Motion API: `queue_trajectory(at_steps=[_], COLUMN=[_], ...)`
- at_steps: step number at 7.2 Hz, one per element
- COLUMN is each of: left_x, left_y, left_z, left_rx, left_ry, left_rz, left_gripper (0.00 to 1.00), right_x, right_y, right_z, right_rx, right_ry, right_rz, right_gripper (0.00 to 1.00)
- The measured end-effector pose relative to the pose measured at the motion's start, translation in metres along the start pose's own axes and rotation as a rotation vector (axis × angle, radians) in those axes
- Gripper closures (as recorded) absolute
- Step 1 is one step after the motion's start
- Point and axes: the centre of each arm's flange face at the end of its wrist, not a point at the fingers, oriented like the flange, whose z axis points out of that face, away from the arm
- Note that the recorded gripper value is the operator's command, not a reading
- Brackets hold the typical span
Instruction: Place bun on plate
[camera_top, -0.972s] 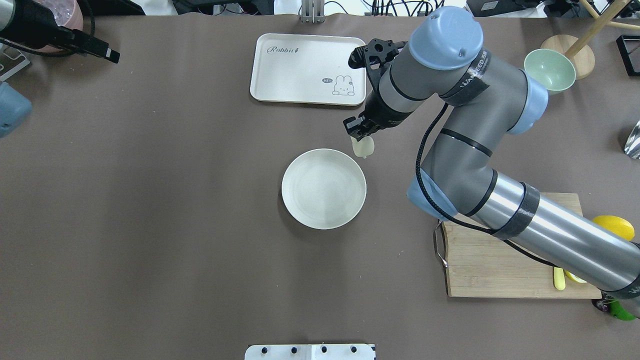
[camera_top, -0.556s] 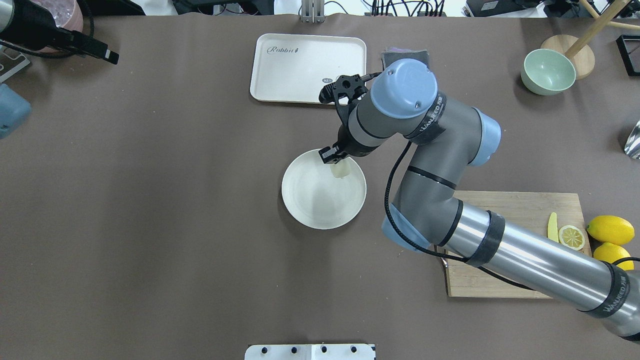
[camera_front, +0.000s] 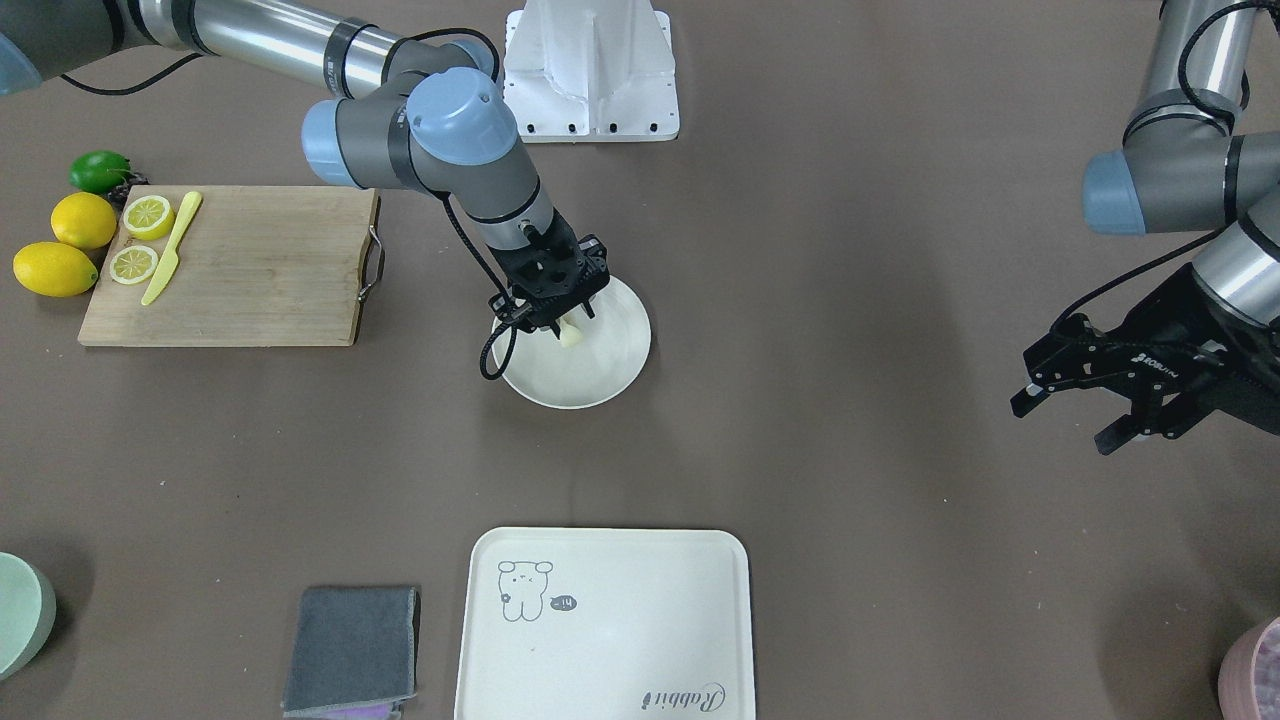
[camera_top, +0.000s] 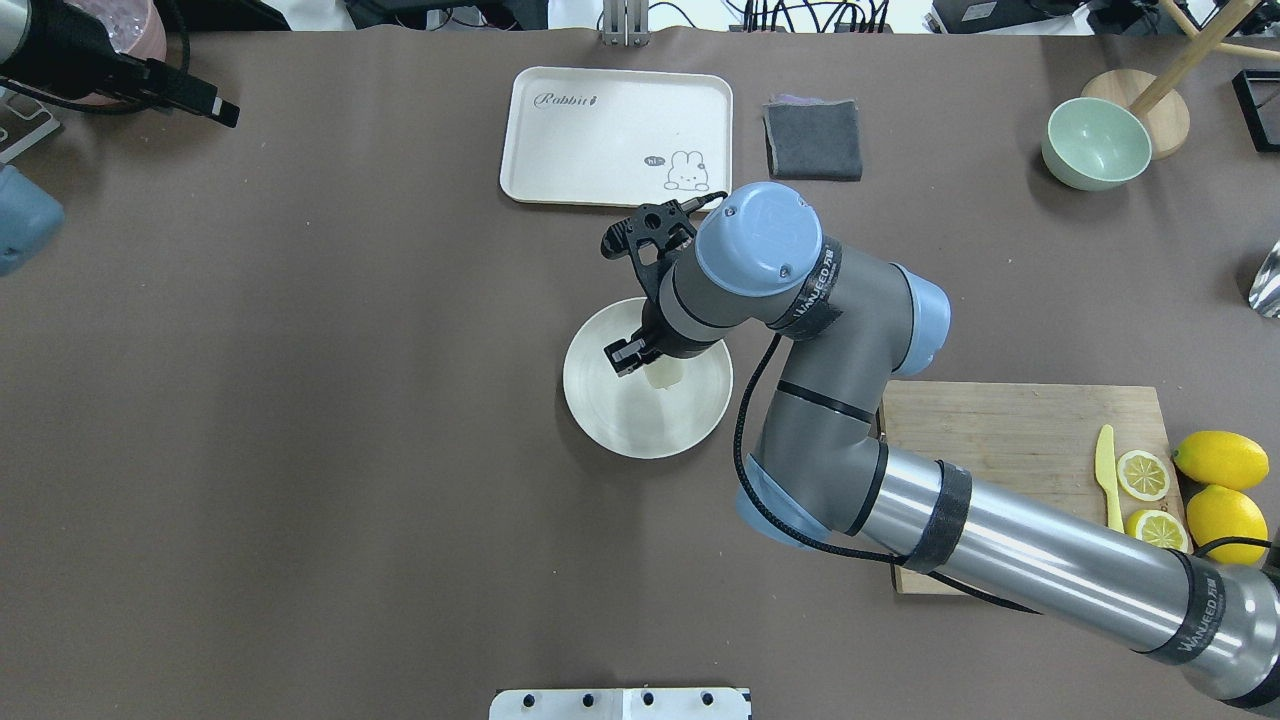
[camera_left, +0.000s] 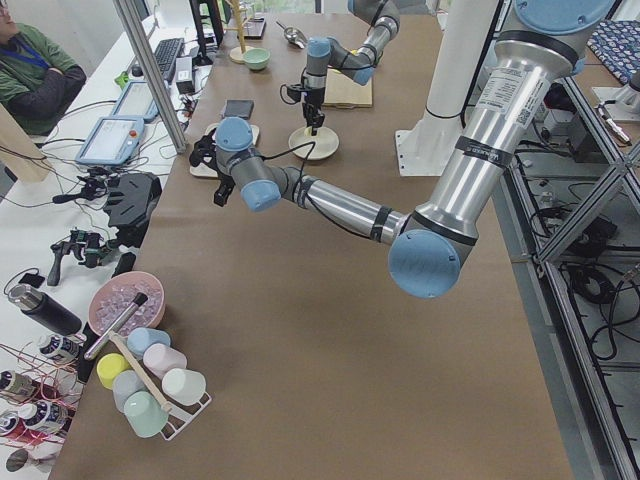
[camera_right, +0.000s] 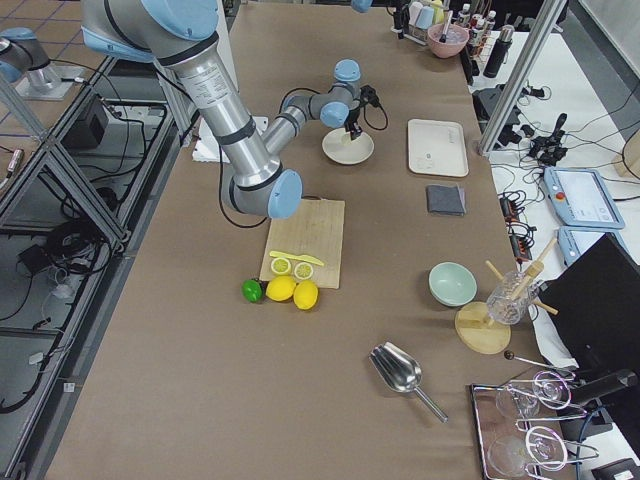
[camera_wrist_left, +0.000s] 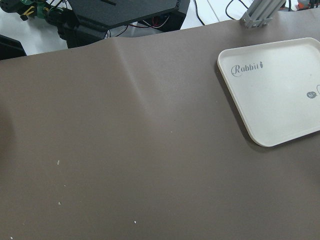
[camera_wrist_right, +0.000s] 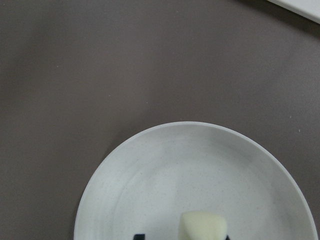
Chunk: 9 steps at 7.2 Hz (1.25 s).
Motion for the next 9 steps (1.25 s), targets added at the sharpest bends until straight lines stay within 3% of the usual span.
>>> queue_trajectory(at_steps=[6,9], left_x=[-0.007,-0.049], left_y=[0.002,-0.003], left_z=[0.005,-0.009], left_rx=[-0.007,0.000], left_ry=[-0.008,-0.052], left_rz=[-0.006,-0.062], left_gripper=[0.02,0.02], right_x=[0.002,0.121], right_y=[-0.011,-0.054], right_z=[-0.024,-0.082], right_rx=[0.042,0.073], right_ry=[-0.010,0.053], right_rz=[0.017,0.171], right_gripper=[0.00,0.00])
